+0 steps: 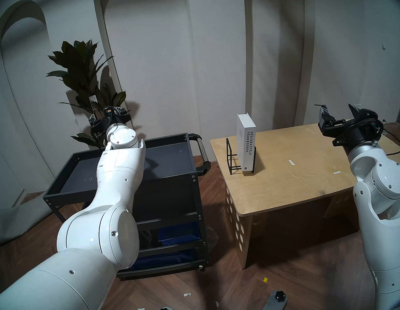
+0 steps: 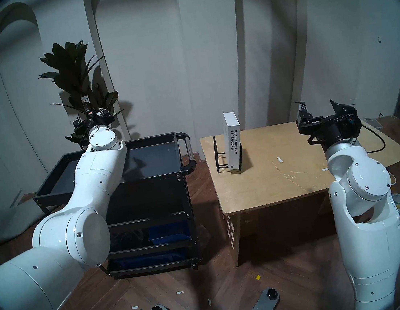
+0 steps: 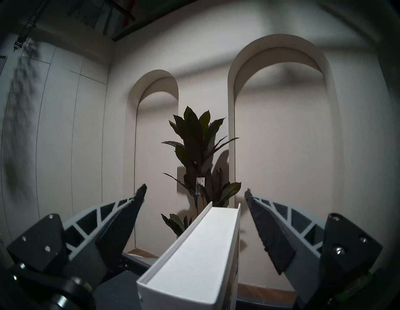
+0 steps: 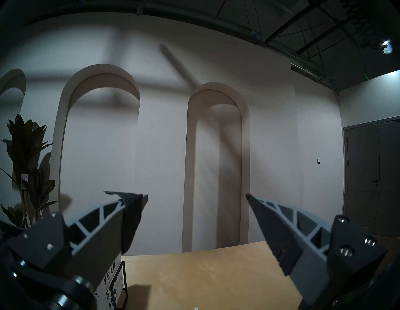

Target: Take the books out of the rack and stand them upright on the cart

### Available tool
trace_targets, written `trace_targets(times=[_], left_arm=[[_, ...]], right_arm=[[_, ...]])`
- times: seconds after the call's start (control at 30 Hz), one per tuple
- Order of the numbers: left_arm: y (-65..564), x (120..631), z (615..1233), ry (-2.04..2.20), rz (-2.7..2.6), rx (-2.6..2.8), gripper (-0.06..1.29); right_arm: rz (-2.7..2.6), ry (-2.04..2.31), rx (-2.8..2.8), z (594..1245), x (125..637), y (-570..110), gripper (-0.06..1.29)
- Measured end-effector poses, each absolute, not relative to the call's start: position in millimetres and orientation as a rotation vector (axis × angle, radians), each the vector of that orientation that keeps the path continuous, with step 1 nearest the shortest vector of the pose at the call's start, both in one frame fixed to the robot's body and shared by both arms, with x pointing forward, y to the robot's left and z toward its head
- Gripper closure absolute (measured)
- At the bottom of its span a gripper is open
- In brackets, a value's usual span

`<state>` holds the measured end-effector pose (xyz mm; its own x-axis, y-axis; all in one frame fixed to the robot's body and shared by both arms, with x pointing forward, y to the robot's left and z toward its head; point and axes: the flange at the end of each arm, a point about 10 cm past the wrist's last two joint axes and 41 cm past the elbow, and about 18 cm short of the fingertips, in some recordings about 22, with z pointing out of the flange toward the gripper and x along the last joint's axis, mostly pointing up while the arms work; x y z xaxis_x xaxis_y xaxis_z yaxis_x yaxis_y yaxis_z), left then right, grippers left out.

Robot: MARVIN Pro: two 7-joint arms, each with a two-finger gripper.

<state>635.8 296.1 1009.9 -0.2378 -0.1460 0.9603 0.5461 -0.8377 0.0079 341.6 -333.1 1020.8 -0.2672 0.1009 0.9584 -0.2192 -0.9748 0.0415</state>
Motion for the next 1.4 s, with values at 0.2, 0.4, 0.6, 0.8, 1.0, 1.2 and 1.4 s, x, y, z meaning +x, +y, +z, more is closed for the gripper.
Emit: trace_targets(times=[0.2,0.4,0.6,0.8,1.0,1.2,1.4], left_arm=[[293,628,1017,-0.496,-2.149,-1.521,0.03],[293,619,1017,-0.507,-2.163,-1.471,0.03],[311,605,1022,-0.534,-2.160,-1.389,0.03],[340,587,1032,-0.577,-2.146,-1.288,0.03],[372,568,1034,-0.590,-2.109,-1.215,0.03],[413,542,1014,-0.560,-2.023,-1.194,0.03],[439,522,987,-0.480,-1.945,-1.230,0.03]], right_arm=[[2.344,-0.140,1.776,1018,344,-332,0.01],[2.340,-0.128,1.798,1013,347,-329,0.01],[2.337,-0.109,1.828,1006,351,-323,0.01],[2.336,-0.089,1.856,1001,355,-318,0.01],[2.329,-0.067,1.888,993,359,-312,0.01],[2.303,-0.044,1.957,976,366,-304,0.01],[2.269,-0.023,2.029,955,374,-297,0.01]])
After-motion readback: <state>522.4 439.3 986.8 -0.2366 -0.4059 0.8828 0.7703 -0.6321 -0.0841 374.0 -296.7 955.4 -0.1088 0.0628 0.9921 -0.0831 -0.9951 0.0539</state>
